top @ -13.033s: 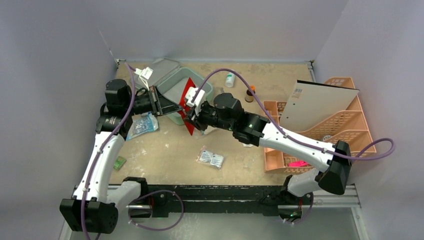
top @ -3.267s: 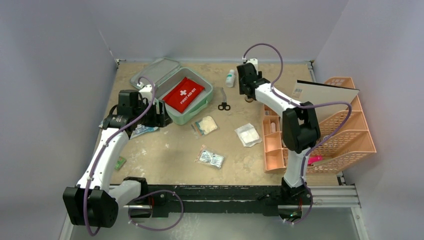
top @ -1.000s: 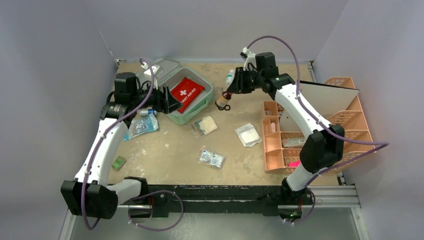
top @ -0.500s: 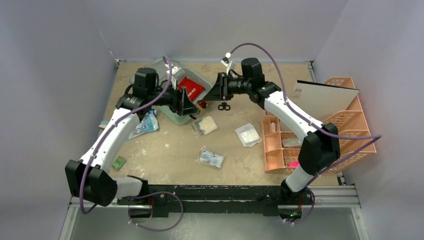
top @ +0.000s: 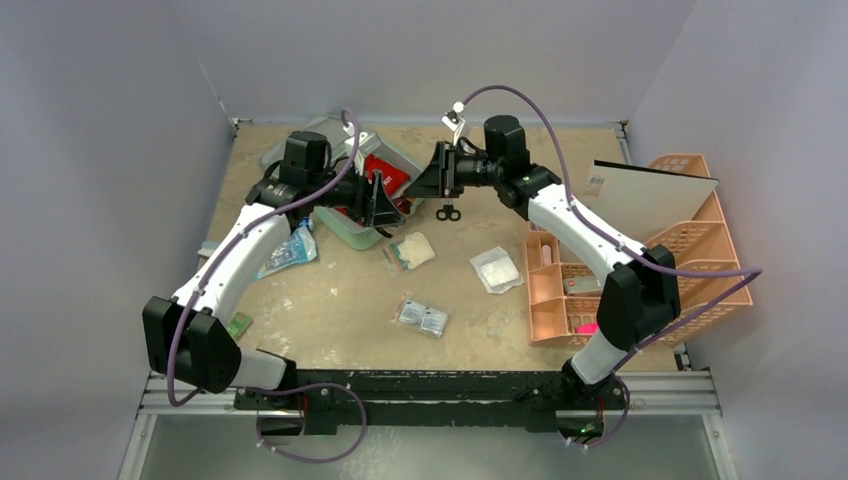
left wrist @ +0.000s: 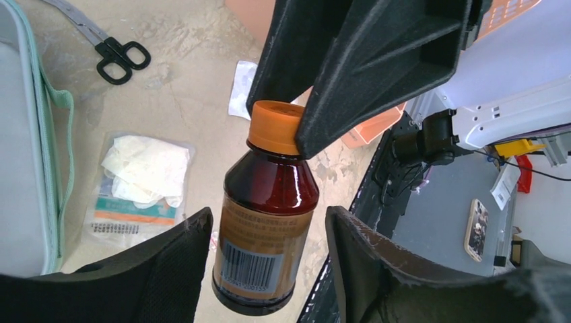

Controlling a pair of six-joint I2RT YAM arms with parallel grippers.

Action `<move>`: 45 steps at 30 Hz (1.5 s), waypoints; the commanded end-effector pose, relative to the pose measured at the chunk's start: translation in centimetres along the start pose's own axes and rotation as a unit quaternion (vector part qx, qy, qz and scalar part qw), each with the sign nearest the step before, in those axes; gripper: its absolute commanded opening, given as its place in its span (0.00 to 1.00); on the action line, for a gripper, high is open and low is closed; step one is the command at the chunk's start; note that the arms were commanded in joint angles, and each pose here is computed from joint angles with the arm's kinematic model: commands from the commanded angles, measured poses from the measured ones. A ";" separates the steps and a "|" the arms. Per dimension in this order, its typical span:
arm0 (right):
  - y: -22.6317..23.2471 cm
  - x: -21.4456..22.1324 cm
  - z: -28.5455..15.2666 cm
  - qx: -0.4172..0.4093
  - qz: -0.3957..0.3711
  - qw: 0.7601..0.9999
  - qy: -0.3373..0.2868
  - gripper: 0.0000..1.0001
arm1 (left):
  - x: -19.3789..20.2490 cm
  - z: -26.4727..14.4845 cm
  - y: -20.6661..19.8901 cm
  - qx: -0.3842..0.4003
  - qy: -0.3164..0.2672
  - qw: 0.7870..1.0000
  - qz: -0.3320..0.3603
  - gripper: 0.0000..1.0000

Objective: Organize the medicine kit
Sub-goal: Pick up the pill bottle at the center of the board, then place the pill bottle in the medicine box.

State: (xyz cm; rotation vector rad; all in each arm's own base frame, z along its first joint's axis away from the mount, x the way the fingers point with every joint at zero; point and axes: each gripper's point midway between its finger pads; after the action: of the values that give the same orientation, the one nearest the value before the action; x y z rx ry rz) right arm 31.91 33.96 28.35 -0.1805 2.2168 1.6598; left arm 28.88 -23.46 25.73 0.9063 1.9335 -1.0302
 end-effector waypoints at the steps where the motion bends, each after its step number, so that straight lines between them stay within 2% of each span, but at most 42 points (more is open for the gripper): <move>1: 3.6 -0.1 -1.1 -0.043 -0.032 0.999 -0.008 0.00 | -1.5 0.0 0.1 -0.003 -0.008 0.999 0.033 0.57; 6: 2.7 -0.4 -1.0 -0.025 -0.022 0.999 -0.019 0.00 | -1.4 0.0 0.7 -0.019 -0.004 0.999 0.033 0.43; 10: 1.9 -0.1 -1.4 0.002 -0.015 0.999 -0.029 0.09 | -1.3 0.1 1.7 -0.044 0.000 0.999 0.032 0.30; 14: 1.4 -1.0 -2.9 0.046 -0.017 0.995 -0.082 0.37 | -1.5 0.5 2.8 -0.060 0.004 0.998 0.034 0.28; 20: 0.3 -2.4 -6.0 0.126 -0.022 0.977 -0.168 0.89 | -0.9 0.9 5.9 -0.108 0.039 0.992 0.052 0.27; 22: 0.3 -2.5 -6.9 0.136 -0.023 0.972 -0.192 0.98 | -0.9 1.1 7.3 -0.130 0.049 0.989 0.058 0.26; 26: 0.8 -2.4 -8.6 0.142 -0.037 0.964 -0.222 0.99 | -1.7 1.4 11.0 -0.195 0.057 0.976 0.080 0.26; 32: 0.7 -2.4 -10.0 0.167 -0.062 0.955 -0.236 0.99 | -2.7 2.9 15.4 -0.233 0.078 0.965 0.091 0.26; 38: 1.4 -1.9 -10.3 0.158 -0.076 0.957 -0.229 0.99 | -2.0 5.4 18.9 -0.228 0.092 0.966 0.074 0.27; 45: 2.2 -2.1 -11.5 0.164 -0.094 0.951 -0.244 0.99 | -0.3 8.1 21.0 -0.203 0.099 0.972 0.057 0.29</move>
State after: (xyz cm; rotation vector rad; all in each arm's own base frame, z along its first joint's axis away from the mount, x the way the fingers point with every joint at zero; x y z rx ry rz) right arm 31.04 24.46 31.09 0.1277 2.0685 1.0910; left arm 46.74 -20.70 13.87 0.8752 2.2301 -0.4380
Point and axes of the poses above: each gripper's point midway between its finger pads, its own z axis out along the fingers, its own y axis along the line the jaws close on, x = y × z, and after that the axes turned 15 degrees about z, right-handed
